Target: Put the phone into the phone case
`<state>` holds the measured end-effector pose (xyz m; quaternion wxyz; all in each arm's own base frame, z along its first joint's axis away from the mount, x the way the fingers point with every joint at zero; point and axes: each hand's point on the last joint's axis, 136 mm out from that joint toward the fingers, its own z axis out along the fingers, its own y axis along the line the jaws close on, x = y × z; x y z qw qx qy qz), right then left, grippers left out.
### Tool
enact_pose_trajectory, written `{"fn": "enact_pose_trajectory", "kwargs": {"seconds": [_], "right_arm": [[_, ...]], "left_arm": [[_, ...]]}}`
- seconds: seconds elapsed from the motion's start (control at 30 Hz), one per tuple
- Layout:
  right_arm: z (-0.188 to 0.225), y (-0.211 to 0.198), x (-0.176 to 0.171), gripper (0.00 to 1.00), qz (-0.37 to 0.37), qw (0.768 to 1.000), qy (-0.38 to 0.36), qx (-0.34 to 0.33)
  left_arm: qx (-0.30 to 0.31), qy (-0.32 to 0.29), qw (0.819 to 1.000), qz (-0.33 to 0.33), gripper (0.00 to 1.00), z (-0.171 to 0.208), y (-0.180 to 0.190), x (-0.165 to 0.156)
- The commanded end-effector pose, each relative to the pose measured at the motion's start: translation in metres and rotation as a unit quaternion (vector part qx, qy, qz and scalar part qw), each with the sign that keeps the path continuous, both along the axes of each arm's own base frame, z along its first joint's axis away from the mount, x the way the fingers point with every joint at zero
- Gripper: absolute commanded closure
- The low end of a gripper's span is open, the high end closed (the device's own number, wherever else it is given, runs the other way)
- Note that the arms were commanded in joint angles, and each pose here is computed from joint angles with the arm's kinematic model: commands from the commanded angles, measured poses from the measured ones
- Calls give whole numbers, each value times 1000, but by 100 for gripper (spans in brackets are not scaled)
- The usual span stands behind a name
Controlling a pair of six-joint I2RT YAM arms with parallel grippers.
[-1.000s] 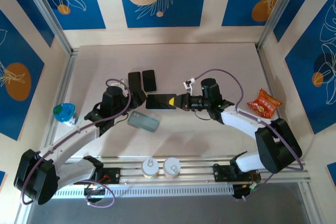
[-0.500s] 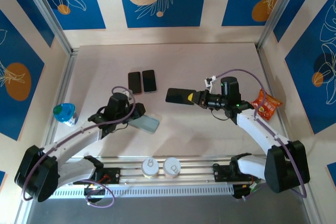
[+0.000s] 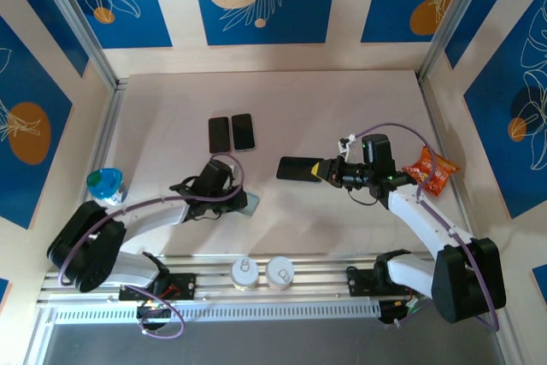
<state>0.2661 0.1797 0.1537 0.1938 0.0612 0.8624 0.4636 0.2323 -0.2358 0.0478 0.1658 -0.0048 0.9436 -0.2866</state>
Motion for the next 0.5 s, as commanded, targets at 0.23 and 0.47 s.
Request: {"fn": "enact_pose_trajectory", "kwargs": {"seconds": [0.23,0.47], "right_arm": [[21,-4,2,100,3,1000,-27,11],[30,-11,-1,100,-6,999,-31,9]], "left_arm": [[-33,11,999,-28,100,-10,-44,10],[-45,8,999,-27,100,-17,-65,29]]}}
